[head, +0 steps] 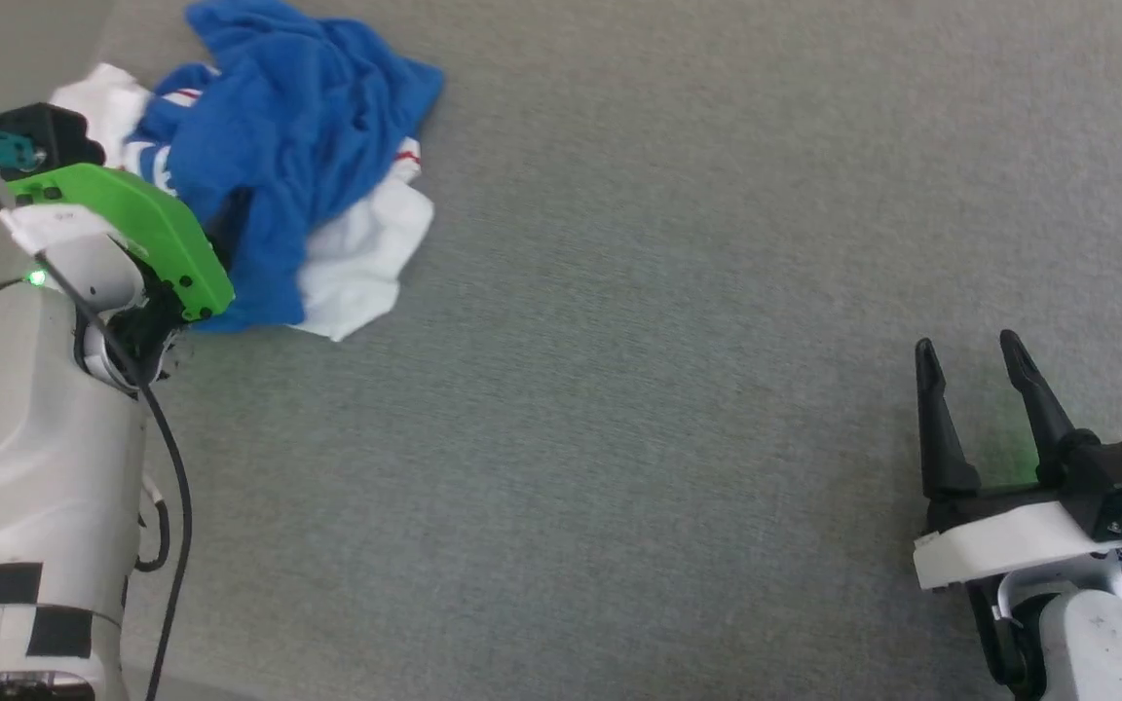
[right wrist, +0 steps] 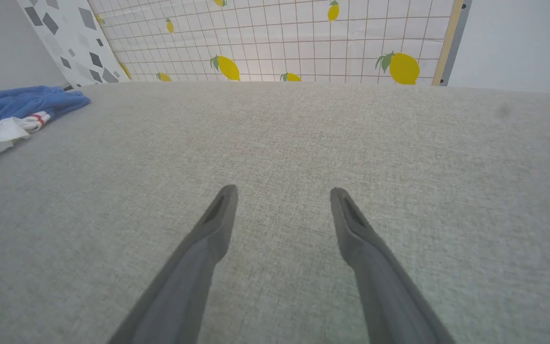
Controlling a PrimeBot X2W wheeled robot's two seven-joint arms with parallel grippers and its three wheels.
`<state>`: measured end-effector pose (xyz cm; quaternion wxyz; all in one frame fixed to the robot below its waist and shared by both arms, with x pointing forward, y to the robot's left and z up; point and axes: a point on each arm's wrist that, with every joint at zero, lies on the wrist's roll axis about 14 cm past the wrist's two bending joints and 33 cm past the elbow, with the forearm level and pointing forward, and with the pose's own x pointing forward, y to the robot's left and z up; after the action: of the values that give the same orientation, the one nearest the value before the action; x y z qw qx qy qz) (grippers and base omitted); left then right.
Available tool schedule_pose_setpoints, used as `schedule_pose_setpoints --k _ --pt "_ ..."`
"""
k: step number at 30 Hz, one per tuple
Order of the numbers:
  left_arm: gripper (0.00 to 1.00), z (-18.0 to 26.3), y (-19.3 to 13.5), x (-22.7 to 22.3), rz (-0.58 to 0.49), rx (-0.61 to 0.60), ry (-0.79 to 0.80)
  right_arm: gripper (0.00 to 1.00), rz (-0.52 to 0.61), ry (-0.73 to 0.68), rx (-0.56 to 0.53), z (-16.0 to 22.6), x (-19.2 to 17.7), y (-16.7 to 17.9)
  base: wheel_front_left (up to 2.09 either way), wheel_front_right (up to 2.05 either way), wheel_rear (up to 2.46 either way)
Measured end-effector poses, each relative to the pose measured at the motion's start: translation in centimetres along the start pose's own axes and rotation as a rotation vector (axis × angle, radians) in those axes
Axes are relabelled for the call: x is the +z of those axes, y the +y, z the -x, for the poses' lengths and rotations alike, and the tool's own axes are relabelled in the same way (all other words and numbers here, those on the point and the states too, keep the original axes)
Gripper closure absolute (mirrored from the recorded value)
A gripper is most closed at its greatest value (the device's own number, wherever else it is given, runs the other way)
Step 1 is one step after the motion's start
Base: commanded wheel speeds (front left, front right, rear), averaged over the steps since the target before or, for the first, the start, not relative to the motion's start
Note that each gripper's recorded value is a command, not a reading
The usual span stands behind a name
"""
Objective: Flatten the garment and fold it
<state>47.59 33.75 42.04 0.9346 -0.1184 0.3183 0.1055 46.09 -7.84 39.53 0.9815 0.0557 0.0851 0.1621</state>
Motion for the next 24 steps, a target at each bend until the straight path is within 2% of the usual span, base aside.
schedule_pose_setpoints --k 4,12,13,14,15,24 --pt "0.0 -1.7 -0.2 -3.8 -0.01 0.029 0.213 0.0 -0.002 0.024 -0.034 0.2 -1.1 -1.3 0.0 0.0 0.0" --pt "0.0 -3.1 -0.1 -5.7 0.015 0.069 0.382 0.0 -0.009 0.036 -0.06 0.1 -2.0 -2.3 0.0 0.0 0.0" --pt "0.16 -3.2 -0.1 -5.8 0.015 0.071 0.385 0.0 -0.009 0.038 -0.06 0.1 -2.1 -2.3 0.0 0.0 0.0" --pt "0.87 -3.1 -0.1 -5.7 0.016 0.07 0.383 0.0 -0.009 0.038 -0.06 0.0 -2.1 -2.3 0.0 0.0 0.0" --pt "1.0 -3.1 -0.2 -5.6 0.019 0.067 0.377 0.0 -0.009 0.038 -0.059 0.0 -2.1 -2.3 0.0 0.0 0.0" --pt "1.0 -2.0 -1.2 -2.6 0.036 0.021 0.139 0.0 -0.006 0.026 -0.043 0.2 -1.2 -1.5 0.0 0.0 0.0"
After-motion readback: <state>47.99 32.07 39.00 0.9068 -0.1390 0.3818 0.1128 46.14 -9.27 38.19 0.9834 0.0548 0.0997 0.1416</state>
